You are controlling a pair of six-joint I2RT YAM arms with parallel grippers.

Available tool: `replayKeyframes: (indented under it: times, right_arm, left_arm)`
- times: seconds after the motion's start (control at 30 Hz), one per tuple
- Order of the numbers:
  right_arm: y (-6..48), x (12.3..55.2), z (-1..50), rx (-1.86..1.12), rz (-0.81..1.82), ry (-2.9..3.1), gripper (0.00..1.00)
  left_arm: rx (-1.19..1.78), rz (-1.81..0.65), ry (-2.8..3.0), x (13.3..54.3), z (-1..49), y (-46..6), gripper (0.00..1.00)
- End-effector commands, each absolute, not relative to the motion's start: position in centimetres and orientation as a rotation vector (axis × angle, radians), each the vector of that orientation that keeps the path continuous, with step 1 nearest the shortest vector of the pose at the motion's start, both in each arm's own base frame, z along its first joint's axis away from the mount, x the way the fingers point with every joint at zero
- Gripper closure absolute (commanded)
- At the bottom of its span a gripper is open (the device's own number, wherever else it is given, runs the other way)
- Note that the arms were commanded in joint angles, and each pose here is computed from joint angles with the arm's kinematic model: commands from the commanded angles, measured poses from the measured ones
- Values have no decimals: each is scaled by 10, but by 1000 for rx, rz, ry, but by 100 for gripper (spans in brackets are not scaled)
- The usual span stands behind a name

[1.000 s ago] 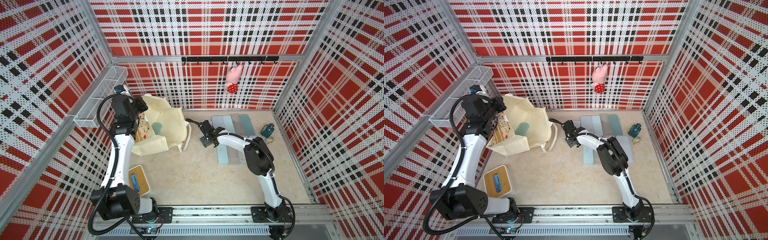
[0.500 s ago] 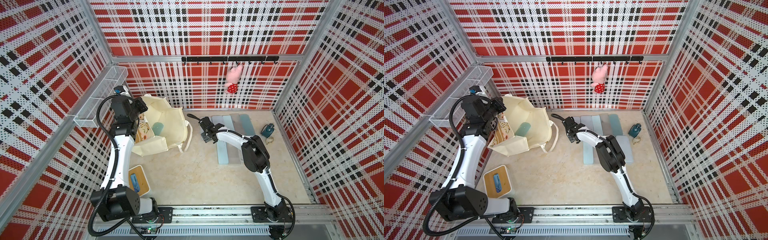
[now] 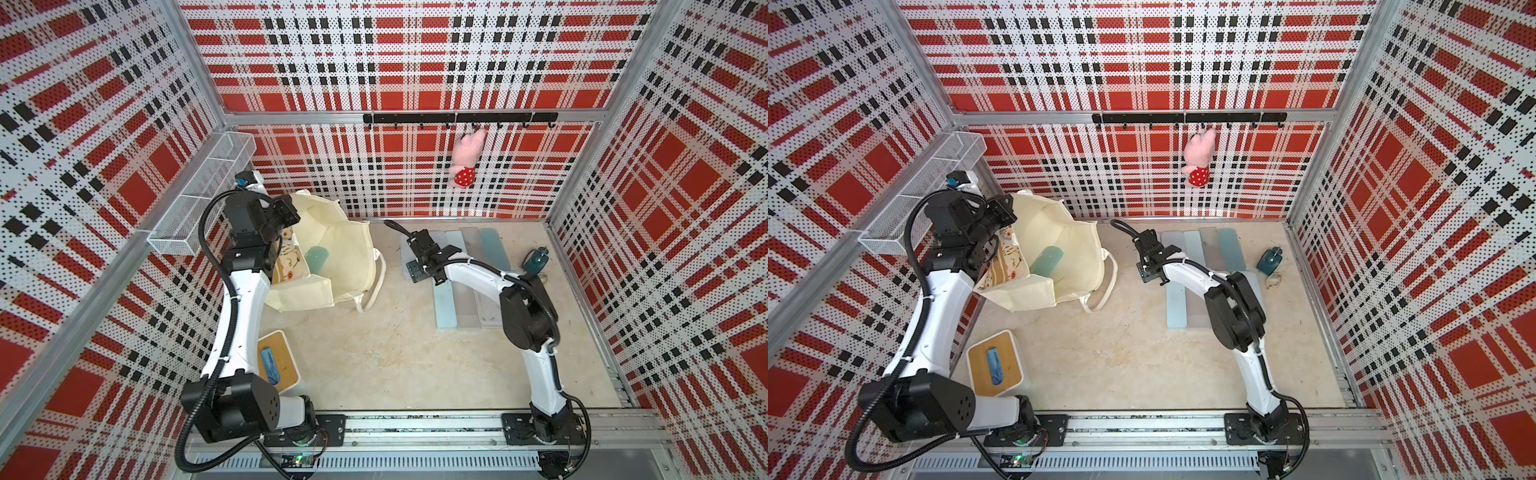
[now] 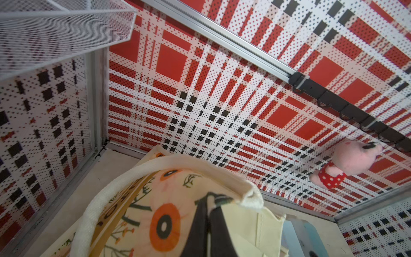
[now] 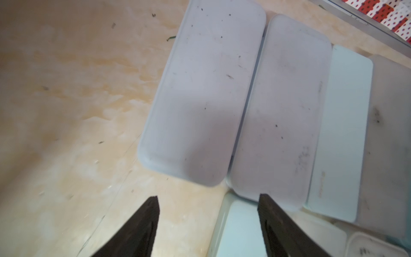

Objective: Take out the pencil case from the canvas bag
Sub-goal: Place the pencil case at the center of the board, then pick up the pencil case from the canvas bag.

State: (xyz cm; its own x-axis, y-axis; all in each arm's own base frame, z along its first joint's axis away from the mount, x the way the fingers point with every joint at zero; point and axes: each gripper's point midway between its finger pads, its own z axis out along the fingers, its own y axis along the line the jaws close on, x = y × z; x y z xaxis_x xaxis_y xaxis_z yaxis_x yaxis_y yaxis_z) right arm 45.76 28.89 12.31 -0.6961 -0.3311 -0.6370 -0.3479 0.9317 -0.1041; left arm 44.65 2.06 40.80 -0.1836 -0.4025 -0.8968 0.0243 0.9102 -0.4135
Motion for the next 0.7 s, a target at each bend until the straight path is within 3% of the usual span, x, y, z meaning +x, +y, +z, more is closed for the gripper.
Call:
replayKeyframes:
  times: [0.0,0.37,0.67]
  right_arm:
    - [304,446,225,-367,320,2168,27]
    - [345,328,311,-398,654,1914,39]
    - [396,271,292,-495,771,1922,48]
  left_arm:
    - [-86,-453,1563,432,464,-16,100]
    - [112,-556,1576,425,441,-84,100]
    - [146,-602,1624,414,414,-115,100]
